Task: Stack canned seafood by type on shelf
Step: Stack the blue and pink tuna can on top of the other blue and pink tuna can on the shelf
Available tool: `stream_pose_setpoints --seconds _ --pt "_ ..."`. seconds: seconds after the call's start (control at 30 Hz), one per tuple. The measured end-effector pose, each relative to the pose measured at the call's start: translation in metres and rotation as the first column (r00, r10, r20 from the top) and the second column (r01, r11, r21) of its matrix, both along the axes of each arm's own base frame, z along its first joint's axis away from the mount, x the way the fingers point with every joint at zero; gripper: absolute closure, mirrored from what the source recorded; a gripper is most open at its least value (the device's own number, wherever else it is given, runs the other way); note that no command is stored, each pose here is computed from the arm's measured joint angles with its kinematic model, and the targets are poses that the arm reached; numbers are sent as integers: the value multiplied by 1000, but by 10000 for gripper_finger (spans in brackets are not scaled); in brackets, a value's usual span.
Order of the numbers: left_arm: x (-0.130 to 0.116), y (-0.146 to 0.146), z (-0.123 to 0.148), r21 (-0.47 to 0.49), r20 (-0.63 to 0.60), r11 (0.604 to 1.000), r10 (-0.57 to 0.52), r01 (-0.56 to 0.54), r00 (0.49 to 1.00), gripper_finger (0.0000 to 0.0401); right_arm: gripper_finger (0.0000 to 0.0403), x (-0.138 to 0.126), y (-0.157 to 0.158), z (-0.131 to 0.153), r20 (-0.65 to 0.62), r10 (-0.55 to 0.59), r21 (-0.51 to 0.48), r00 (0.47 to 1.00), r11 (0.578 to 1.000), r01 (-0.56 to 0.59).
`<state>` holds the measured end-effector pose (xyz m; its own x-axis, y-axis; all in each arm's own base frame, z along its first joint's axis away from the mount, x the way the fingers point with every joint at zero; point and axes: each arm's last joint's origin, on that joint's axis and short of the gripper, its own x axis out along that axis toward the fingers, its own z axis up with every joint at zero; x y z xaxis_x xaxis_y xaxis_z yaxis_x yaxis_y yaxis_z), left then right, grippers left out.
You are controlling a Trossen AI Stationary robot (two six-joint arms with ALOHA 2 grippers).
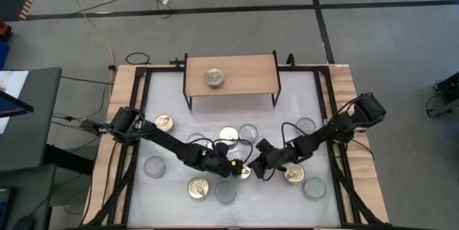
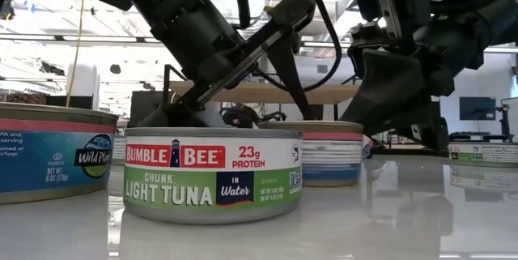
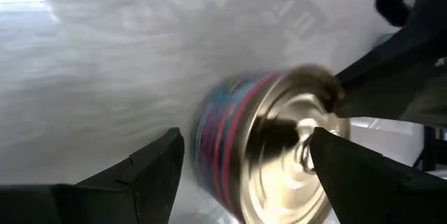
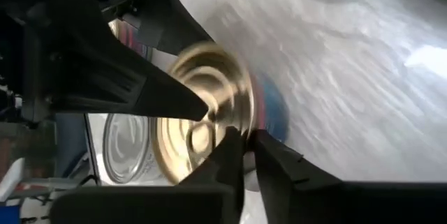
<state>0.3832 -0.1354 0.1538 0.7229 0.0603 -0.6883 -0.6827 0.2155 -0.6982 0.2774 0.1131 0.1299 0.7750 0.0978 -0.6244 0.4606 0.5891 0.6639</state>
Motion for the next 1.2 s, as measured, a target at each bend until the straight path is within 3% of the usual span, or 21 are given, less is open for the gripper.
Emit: stream_pose_setpoints --seconds 0.23,0.57,1.2 --pt "2 -1 2 -22 29 1000 5 -4 1000 106 391 -1 -1 -1 -18 2 -6 1000 1000 -2" --pt "5 -4 5 -132 64 991 37 -28 997 106 380 -2 -2 -4 -41 -1 -4 999 1000 0" --pt "7 -12 10 -180 125 983 -19 42 992 106 384 -3 0 -3 -36 6 -7 999 1000 -6"
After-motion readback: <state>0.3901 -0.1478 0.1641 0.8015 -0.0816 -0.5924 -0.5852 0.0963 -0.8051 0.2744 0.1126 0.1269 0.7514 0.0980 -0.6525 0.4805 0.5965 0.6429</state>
